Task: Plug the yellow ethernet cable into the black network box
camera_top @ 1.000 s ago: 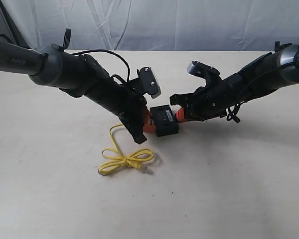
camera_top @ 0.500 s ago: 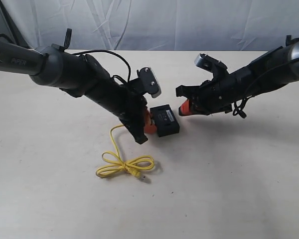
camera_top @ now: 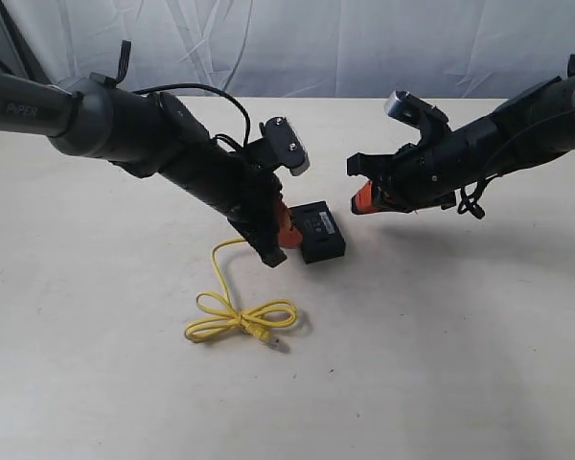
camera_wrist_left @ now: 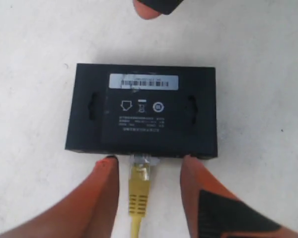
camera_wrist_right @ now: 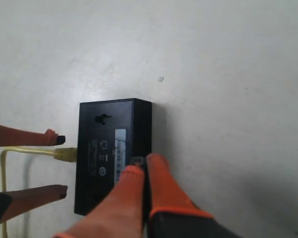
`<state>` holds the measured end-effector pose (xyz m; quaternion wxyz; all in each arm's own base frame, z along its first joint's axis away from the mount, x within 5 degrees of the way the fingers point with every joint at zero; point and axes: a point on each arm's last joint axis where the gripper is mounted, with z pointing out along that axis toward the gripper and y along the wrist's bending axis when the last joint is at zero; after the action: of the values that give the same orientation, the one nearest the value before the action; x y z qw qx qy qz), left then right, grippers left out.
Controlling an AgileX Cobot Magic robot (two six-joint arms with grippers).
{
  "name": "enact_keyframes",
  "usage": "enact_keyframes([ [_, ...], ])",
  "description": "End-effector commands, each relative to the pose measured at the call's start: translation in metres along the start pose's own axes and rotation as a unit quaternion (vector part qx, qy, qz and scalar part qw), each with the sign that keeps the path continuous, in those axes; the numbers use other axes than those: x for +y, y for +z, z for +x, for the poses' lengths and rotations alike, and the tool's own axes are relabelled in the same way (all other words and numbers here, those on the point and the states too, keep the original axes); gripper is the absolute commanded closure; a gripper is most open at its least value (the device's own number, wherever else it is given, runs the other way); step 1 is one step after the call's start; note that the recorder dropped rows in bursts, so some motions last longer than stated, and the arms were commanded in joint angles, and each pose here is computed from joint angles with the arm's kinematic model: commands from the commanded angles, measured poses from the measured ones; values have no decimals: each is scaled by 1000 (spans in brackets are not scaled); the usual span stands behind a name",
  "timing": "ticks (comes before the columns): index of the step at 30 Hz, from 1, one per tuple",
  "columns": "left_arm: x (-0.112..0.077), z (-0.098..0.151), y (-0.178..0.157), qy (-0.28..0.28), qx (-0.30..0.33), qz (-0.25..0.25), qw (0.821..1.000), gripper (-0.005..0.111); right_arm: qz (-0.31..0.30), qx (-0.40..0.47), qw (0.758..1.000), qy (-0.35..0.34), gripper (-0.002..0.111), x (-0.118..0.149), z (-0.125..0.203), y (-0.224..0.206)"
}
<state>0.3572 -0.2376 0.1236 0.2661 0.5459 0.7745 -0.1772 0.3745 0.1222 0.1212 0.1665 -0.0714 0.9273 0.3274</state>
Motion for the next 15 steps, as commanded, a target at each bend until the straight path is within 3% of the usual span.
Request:
enact_keyframes([
  [1,-1,-2,-6,-12,19,-5,1000,67,-1,-2,1000,2,108,1,-2,-5],
  [10,-8,-4,-30,-22,72,9,997,69,16,28,999,-4,108,3,2,-12],
  [15,-8,-8,-43,-63,83,-8,995,91,19,41,999,-26,108,13,2,-26],
])
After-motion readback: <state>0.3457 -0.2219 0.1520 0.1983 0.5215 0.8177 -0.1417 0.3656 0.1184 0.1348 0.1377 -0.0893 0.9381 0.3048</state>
